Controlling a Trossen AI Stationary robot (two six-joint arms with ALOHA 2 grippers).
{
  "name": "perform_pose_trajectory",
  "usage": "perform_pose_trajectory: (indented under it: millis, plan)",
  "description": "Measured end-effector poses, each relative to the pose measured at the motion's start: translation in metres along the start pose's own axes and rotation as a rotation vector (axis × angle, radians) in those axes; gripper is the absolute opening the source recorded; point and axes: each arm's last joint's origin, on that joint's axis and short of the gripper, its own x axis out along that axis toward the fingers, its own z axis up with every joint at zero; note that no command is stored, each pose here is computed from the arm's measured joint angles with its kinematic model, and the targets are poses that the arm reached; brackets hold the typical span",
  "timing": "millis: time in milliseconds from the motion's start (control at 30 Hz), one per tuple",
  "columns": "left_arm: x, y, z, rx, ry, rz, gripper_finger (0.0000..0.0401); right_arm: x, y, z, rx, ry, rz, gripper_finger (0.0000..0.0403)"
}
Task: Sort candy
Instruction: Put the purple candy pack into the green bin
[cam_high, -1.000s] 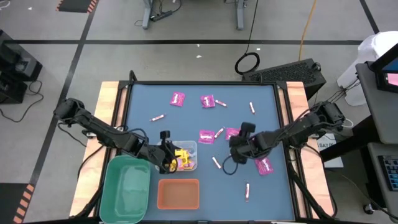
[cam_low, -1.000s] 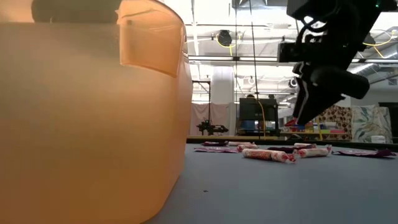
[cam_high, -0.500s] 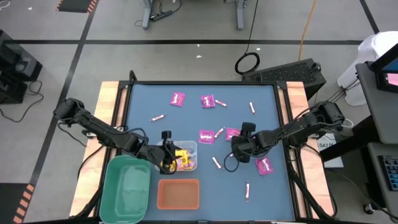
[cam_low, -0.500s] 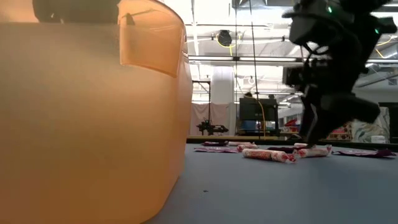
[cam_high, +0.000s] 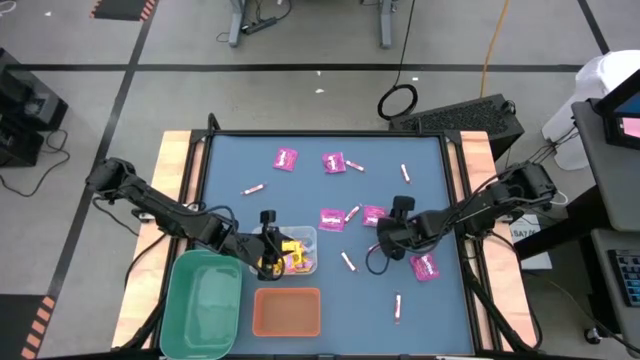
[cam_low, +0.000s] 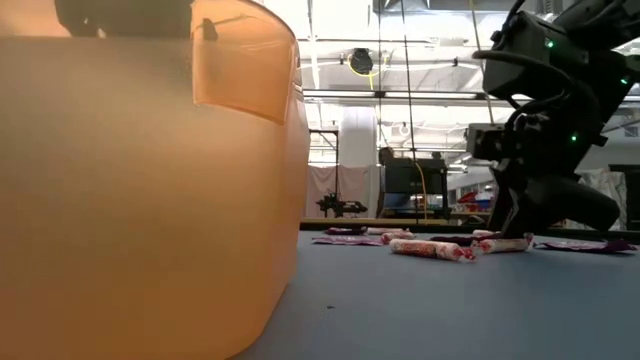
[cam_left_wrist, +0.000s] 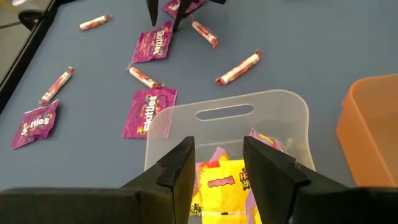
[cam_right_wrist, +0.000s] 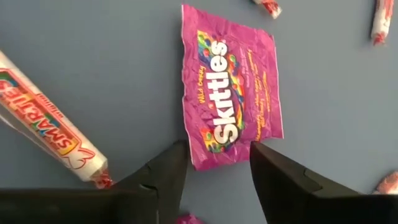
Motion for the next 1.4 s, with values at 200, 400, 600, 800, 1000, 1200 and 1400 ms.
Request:
perform_pose_trajectory:
  millis: [200,400,600,800,1000,1200,1400]
  plan:
    - [0.0,0.0,0.001,-0.005,-0.013,-0.001,0.0142,0.001,0.0,0.0,-0.015,-0.014,-0.004,0.0121]
    - [0.0,0.0,0.001,-0.005,-0.013,-0.001,0.0142,0.004,-0.001,0.002,-0.034,-0.018,0.007,0.0056]
    - [0.0,0.0,0.001,-0.006,-0.014,-0.001,0.0142,0.006,-0.003,0.003,-0.012,-0.014,0.033,0.0006]
    - [0.0,0.0,0.002,0.008,-0.022,0.001,0.0142,-0.003,0.001,0.009,0.037,-0.082,0.056,0.0001]
    - [-0.002,0.001,0.02,0.081,-0.187,0.054,0.0142,-0.028,0.008,0.028,0.087,-0.204,0.081,0.0]
    - [-0.006,0.002,0.035,0.087,-0.34,0.073,0.0142,-0.06,0.014,0.046,0.107,-0.34,0.1,0.0]
    - [-0.004,0.004,0.036,0.073,-0.349,0.079,0.0142,-0.089,0.021,0.057,0.117,-0.452,0.077,0.0]
